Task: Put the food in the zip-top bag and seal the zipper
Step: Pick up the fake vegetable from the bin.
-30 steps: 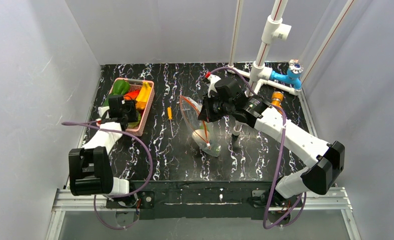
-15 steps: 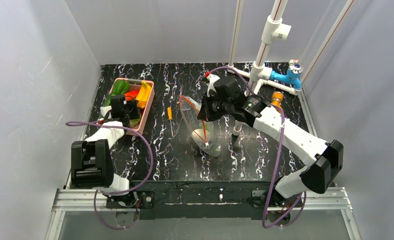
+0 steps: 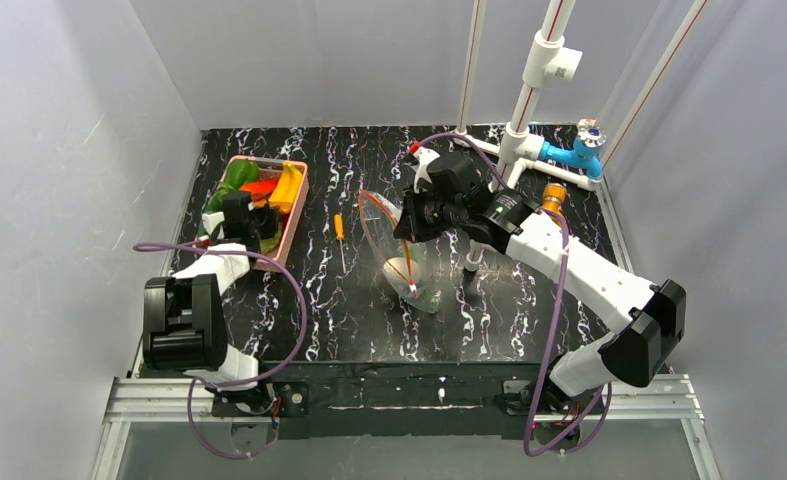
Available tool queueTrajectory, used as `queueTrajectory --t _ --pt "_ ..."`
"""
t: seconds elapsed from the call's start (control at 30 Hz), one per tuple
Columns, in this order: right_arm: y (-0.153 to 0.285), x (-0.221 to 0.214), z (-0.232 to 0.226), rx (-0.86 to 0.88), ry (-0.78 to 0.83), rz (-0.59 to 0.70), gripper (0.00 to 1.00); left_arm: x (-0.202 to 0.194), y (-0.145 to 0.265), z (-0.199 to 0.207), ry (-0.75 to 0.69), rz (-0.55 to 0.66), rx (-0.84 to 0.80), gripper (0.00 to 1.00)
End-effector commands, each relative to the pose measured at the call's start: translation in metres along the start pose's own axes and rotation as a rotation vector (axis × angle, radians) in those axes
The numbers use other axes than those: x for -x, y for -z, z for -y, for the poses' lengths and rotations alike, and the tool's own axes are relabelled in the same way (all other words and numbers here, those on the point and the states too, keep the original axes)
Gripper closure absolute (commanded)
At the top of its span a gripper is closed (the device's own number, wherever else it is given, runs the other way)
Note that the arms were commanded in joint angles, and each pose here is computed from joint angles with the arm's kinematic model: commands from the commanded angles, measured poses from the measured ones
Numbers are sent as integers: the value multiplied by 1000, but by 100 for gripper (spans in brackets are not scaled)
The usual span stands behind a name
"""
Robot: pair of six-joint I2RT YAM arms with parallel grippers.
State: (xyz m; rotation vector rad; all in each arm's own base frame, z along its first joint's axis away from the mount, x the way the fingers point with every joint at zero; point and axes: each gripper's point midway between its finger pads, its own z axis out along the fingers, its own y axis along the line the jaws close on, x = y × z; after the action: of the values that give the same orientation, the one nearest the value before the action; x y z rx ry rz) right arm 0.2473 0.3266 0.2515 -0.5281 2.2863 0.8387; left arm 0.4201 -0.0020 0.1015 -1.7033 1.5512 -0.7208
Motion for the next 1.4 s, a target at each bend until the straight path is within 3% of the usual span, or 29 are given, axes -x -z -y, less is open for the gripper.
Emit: queueTrajectory --t 0.0,0.2,0.5,0.7,0.87,1.0,1.2,1.37 --pt "12 26 -3 2 -11 81 99 5 14 8 -27 17 -27 100" --pt "11 24 -2 3 -15 77 99 10 46 24 -18 27 -53 100" --pt "11 22 -3 9 -24 79 99 -6 93 10 73 -82 88 100" --pt "10 22 -3 13 -26 76 99 -18 136 12 42 -175 61 100" --pt "6 22 -3 10 -26 66 99 -15 168 15 24 -176 0 100" --pt "5 23 1 -11 -16 58 99 -31 196 41 -121 -282 -107 100" --pt "0 27 3 -28 7 46 99 -79 242 81 -498 -560 -333 100" --pt "-6 32 1 -32 10 32 99 -130 297 81 -766 -754 -492 100"
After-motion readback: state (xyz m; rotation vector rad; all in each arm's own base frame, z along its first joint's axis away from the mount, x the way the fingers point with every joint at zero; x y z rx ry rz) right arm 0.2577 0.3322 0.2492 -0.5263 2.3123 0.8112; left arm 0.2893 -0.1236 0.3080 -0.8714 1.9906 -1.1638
